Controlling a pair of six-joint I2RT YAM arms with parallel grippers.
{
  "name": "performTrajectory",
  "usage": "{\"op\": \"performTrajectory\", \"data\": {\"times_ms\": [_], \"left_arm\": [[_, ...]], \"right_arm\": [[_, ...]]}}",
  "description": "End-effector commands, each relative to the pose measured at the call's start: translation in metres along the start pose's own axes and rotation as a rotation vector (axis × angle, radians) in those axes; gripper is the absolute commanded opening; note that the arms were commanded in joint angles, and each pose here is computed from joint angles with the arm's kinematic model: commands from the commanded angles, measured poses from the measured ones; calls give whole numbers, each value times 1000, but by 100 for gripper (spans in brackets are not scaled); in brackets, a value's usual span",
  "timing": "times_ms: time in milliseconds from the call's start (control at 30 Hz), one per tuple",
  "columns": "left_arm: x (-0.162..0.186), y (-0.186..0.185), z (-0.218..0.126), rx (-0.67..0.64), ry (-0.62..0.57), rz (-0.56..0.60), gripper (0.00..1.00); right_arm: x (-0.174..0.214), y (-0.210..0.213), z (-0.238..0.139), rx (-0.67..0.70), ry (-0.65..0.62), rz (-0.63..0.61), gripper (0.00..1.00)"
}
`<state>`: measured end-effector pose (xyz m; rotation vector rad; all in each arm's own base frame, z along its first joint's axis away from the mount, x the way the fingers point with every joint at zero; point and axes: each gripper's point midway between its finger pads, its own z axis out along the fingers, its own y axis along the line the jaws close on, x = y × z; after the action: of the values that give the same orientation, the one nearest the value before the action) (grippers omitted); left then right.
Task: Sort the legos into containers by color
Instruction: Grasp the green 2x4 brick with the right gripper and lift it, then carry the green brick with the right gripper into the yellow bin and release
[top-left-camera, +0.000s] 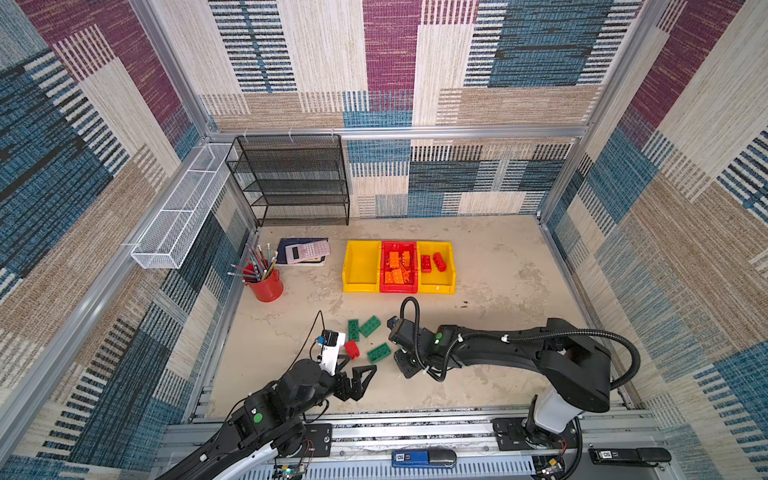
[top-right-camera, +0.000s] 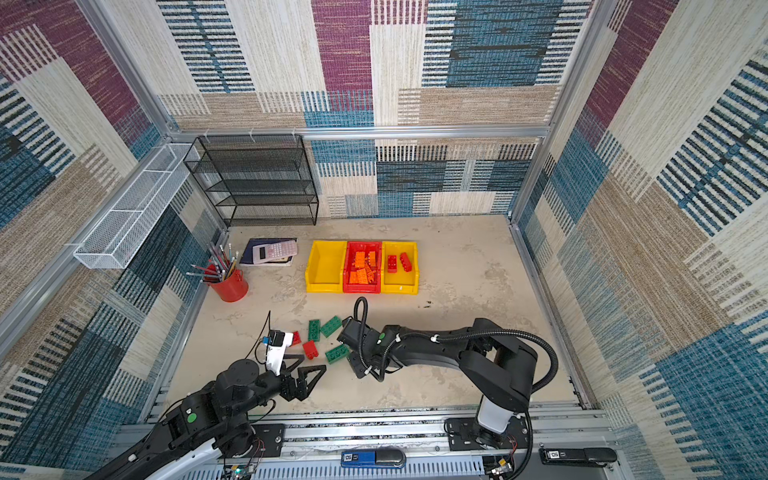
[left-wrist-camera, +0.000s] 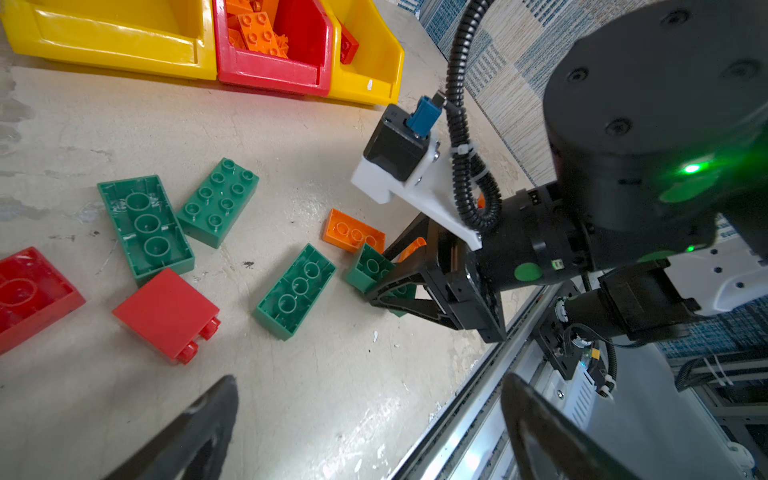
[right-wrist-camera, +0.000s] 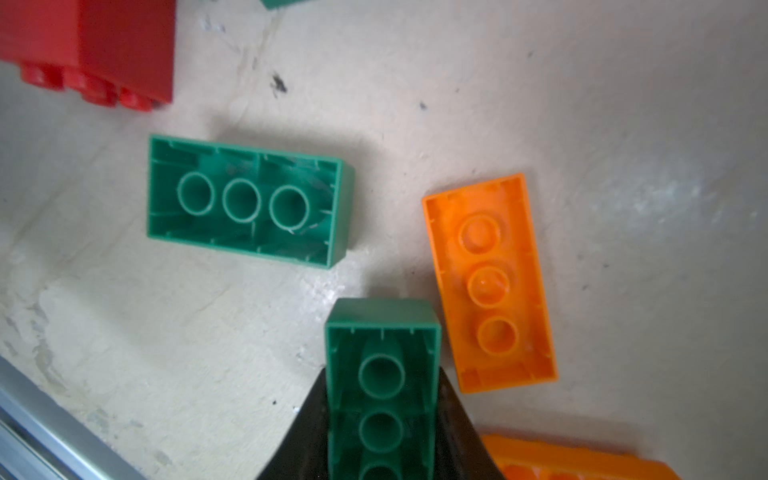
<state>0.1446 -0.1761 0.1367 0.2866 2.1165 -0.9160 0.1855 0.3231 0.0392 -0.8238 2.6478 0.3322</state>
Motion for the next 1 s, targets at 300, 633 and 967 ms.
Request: {"op": "performTrajectory", "data": {"times_ms": [300, 633, 967], "left_arm": [[-17, 24, 2, -212, 7, -6, 99], [-50, 14, 43, -172, 36, -1, 99], [-61, 31, 41, -188, 18, -62, 99]], "right_arm": [[-162, -12, -54, -87, -323, 42, 27], [-301, -52, -24, -9, -397, 23, 27], [-330, -70, 29, -7, -352, 33, 29]]}}
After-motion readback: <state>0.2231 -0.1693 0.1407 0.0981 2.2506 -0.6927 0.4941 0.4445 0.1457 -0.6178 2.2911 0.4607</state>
